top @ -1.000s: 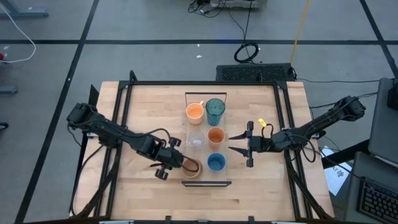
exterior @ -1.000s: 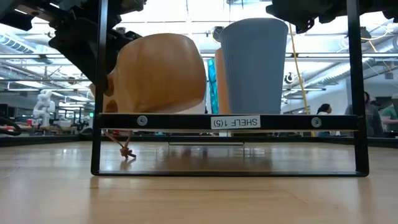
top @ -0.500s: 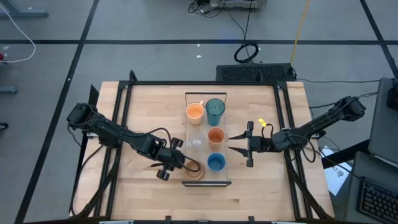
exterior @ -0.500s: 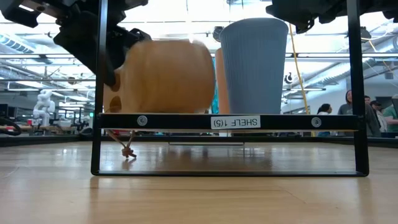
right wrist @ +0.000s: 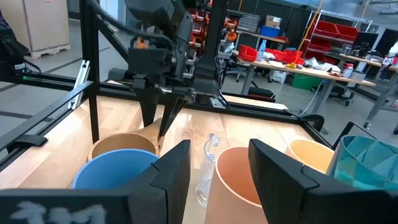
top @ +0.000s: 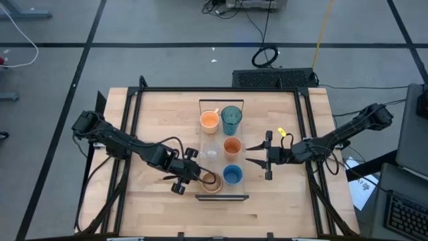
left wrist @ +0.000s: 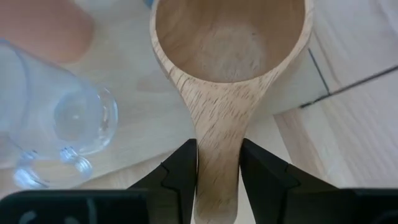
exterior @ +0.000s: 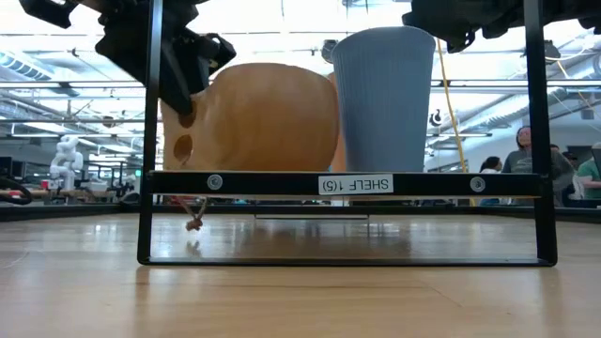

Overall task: Stack small to large cups/mugs on shelf
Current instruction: Put the wooden brown mug on the shelf

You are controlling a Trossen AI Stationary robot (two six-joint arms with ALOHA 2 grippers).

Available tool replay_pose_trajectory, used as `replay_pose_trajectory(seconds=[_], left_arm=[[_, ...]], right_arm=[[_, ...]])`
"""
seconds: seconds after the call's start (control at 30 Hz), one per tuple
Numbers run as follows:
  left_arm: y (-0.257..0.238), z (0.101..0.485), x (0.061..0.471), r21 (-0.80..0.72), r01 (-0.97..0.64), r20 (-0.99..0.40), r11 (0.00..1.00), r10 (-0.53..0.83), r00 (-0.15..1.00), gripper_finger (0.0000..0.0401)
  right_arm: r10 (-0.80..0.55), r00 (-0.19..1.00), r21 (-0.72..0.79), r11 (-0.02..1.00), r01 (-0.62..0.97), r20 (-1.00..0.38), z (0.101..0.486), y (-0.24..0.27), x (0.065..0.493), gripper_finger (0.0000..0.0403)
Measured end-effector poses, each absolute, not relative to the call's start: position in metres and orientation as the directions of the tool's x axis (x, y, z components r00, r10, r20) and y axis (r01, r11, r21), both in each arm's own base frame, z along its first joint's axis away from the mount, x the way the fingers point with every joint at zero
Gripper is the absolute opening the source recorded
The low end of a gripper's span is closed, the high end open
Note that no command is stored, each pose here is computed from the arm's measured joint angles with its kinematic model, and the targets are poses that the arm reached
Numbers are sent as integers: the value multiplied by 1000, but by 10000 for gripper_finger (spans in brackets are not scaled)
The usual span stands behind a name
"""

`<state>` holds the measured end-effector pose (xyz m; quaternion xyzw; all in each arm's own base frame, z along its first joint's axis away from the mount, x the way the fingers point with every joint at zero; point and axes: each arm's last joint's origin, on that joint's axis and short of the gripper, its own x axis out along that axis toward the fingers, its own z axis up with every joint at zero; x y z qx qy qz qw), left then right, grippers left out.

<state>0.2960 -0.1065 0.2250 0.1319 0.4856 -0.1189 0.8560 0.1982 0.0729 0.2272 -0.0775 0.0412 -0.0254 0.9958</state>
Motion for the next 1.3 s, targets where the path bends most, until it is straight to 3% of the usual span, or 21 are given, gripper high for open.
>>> replay_pose_trajectory(seconds=[0.6,1.03,1.3], left_arm=[[-108,233,298,148,291,-841,945,-34,540,121],[-107,278,271,155,211,-751,965,-24,660,120],[-120,266,246,80,197,-821,977,-47,569,119]], right_arm=[[-57,995,-148,988,44,-85,226,73,198,152],[-57,994,-138,989,44,-96,225,73,198,152],[-57,994,-139,989,44,-96,225,73,198,152]])
